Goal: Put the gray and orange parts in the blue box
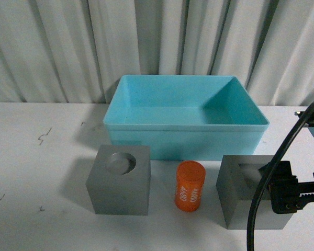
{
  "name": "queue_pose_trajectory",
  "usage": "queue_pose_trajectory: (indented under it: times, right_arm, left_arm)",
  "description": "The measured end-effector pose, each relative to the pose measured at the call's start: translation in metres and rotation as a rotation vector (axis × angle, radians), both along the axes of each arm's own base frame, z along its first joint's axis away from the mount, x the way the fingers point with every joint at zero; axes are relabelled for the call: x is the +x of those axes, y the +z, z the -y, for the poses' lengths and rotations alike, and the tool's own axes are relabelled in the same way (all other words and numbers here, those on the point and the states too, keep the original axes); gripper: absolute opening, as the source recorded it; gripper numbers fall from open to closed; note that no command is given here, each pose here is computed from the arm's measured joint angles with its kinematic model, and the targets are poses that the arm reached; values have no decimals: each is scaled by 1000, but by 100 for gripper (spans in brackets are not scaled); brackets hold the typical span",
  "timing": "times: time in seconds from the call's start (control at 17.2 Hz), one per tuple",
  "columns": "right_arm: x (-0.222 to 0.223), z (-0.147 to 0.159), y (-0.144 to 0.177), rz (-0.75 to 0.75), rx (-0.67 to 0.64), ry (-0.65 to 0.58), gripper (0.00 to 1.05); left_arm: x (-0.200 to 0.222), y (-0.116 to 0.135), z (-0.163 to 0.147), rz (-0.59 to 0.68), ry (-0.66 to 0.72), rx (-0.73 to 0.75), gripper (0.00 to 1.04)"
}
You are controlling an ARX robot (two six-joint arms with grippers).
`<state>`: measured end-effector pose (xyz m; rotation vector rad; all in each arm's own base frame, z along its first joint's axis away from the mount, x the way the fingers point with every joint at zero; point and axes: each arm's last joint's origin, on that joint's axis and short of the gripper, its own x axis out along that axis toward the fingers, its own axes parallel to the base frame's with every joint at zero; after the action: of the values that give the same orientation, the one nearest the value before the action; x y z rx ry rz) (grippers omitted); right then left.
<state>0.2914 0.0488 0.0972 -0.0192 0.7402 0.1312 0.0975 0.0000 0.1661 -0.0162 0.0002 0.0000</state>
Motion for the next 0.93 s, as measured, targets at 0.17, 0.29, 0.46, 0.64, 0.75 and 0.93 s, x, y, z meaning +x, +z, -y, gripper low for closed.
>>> queue_pose_trajectory:
  times: [0.17,0.29,0.46,0.64,0.75,0.93]
  right_arm:
    - [7,-5,-2,-16,-1,-31,92]
    - [6,-10,-4,-21,3,-34,70]
    - [5,-10,-5,-26,15,-49,37]
    - [2,-7,-3,-31,20,-67,19]
    - [-7,9,23,-43,44,-112,19]
    - [18,31,136,329,117,-138,18]
  left_arm:
    - [0,0,0,0,0,0,98]
    - [0,0,0,0,0,0,98]
    - [0,0,0,0,0,0,98]
    - [0,0,0,0,0,0,98]
    - [0,0,0,0,0,0,98]
    - [0,0,0,0,0,0,98]
